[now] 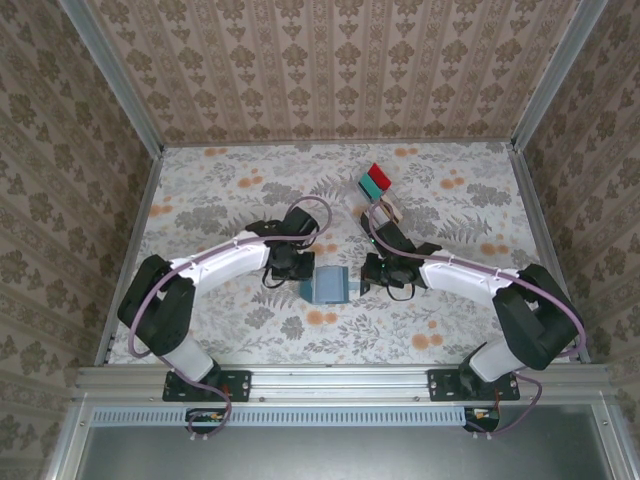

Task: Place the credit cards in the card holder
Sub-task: Open the card holder at the center of the table, then turn over the card slot in the card holder.

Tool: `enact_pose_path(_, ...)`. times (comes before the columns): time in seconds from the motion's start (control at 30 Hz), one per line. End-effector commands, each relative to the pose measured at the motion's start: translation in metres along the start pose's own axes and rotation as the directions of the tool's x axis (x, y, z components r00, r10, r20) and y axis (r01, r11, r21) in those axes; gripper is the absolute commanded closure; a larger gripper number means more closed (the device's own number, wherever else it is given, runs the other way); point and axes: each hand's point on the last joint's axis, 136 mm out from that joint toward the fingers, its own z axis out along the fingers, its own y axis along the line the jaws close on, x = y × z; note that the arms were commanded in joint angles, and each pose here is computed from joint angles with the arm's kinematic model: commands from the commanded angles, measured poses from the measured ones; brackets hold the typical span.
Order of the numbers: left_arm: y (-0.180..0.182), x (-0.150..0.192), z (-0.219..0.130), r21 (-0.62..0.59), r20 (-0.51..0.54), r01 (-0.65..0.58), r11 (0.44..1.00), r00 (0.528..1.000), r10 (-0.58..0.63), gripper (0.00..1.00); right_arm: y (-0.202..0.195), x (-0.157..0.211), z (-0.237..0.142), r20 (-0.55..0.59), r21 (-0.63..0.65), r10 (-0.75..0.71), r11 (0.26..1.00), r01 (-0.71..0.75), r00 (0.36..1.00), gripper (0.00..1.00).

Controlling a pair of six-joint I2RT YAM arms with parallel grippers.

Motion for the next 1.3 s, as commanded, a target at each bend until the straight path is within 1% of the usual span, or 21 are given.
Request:
enact_pose_path(0.0, -0.01, -0.002, -0.003, 0.077, 0.015, 0.016, 0.997, 1.0, -0.018, 0.96, 0.019, -0.017, -0.024, 0.058, -0.059, -0.014, 0.998, 0.018, 0.998, 1.0)
enact_pose_path(0.1, -0.01, -0.002, -0.001, 0.082, 0.013, 0.03, 0.996, 0.999, -0.031, 0.96, 0.039, -0.022, -0.03, 0.07, -0.15, -0.042, 0.987, 0.052, 0.997, 1.0)
enact_pose_path(0.17, -0.011, -0.001, 0.001, 0.088, 0.009, 0.038, 0.995, 0.999, -0.039, 0.96, 0.054, -0.02, -0.029, 0.05, -0.212, -0.058, 0.975, 0.067, 0.997, 1.0)
enact_pose_path(0.3, -0.013, -0.001, 0.001, 0.097, 0.01, 0.049, 0.994, 0.999, -0.05, 0.96, 0.064, -0.015, -0.019, 0.022, -0.24, -0.072, 0.968, 0.075, 0.997, 0.99)
enact_pose_path(0.5, -0.01, 0.0, 0.002, 0.086, 0.006, 0.051, 0.995, 0.999, -0.051, 0.96, 0.043, -0.01, -0.005, 0.011, -0.136, -0.049, 0.989, 0.05, 0.999, 0.99)
enact_pose_path(0.7, -0.009, 0.002, 0.004, 0.084, -0.001, 0.05, 0.995, 0.999, -0.05, 0.96, 0.038, -0.003, 0.004, -0.018, -0.128, -0.052, 0.991, 0.049, 0.998, 1.0)
enact_pose_path(1.1, -0.007, 0.005, 0.008, 0.072, -0.016, 0.053, 0.996, 0.999, -0.052, 0.97, 0.025, 0.004, 0.017, -0.044, -0.071, -0.04, 0.997, 0.037, 0.998, 1.0)
enact_pose_path(1.2, -0.005, 0.006, 0.01, 0.067, -0.021, 0.057, 0.996, 0.998, -0.056, 0.97, 0.023, 0.004, 0.019, -0.045, -0.067, -0.038, 0.997, 0.035, 0.998, 1.0)
enact_pose_path(1.27, -0.006, 0.007, 0.01, 0.069, -0.023, 0.055, 0.996, 0.998, -0.054, 0.97, 0.027, 0.005, 0.021, -0.054, -0.087, -0.038, 0.996, 0.034, 0.998, 1.0)
